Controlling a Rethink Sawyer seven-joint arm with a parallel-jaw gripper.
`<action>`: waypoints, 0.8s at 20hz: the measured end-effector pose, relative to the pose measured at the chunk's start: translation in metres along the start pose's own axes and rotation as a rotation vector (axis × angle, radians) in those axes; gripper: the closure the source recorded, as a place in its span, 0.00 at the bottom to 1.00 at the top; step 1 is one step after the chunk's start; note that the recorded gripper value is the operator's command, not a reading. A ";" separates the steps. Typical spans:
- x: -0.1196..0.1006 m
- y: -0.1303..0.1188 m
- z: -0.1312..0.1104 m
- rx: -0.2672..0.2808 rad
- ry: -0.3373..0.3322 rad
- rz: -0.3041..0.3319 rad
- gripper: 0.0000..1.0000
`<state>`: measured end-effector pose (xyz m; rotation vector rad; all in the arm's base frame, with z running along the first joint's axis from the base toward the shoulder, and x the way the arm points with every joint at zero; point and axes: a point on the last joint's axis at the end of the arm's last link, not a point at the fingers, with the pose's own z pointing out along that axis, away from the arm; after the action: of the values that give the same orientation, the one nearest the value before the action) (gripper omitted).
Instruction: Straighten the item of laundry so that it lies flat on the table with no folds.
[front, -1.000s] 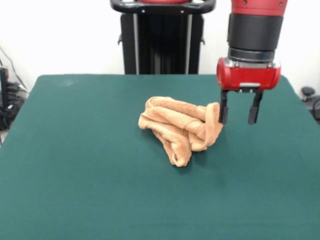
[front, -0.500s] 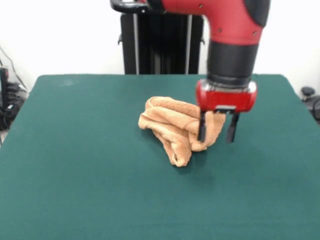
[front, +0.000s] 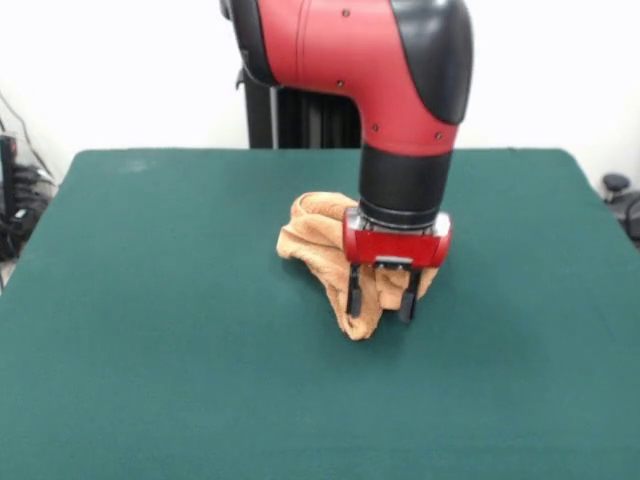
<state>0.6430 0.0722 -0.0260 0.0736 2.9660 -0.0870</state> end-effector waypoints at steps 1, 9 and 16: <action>0.000 0.001 0.002 0.001 -0.011 0.000 0.00; 0.001 0.002 0.006 0.008 -0.064 -0.001 0.00; 0.007 0.002 -0.010 0.008 -0.062 0.002 0.00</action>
<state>0.6343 0.0748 -0.0180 0.0730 2.9035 -0.0986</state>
